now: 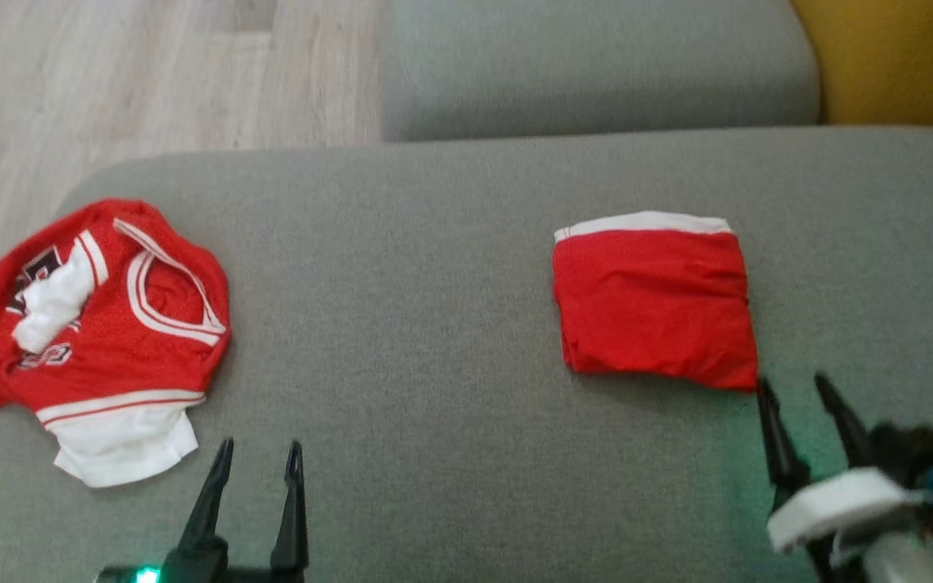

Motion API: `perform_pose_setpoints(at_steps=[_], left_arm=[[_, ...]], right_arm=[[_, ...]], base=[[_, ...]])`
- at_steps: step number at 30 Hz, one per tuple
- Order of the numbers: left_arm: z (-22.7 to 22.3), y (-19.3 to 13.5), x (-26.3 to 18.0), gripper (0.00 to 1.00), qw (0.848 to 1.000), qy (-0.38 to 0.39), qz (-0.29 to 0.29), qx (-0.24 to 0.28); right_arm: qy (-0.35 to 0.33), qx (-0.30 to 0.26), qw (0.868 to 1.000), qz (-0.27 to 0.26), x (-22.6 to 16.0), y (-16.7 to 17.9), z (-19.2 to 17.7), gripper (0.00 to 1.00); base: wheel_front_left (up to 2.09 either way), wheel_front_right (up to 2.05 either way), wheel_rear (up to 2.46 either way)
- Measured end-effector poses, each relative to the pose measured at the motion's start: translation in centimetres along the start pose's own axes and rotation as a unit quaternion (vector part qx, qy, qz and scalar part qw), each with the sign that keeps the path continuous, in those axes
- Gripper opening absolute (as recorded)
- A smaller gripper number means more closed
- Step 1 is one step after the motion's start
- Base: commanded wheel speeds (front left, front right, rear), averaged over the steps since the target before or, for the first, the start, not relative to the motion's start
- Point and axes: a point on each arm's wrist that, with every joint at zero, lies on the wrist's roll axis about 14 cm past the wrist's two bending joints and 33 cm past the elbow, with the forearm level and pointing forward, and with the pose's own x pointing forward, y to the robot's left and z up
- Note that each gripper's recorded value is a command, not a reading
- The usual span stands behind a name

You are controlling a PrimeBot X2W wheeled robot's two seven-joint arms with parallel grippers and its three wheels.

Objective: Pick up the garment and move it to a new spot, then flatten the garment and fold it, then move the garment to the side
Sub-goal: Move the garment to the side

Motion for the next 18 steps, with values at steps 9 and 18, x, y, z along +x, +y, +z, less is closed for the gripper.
perform_pose_setpoints(at_steps=[9,18], left_arm=[[0.9,-1.8,4.5,1.0,0.999,-0.011,-0.032,0.0],[1.1,-1.1,5.9,1.0,1.0,-0.014,-0.019,0.001]], right_arm=[[0.08,0.012,0.997,-0.006,7.8,-3.2,0.2,1.0],[0.212,0.039,0.976,0.013,10.6,-1.8,-5.3,0.0]], base=[[0.0,0.0,0.0],[0.0,0.0,0.0]])
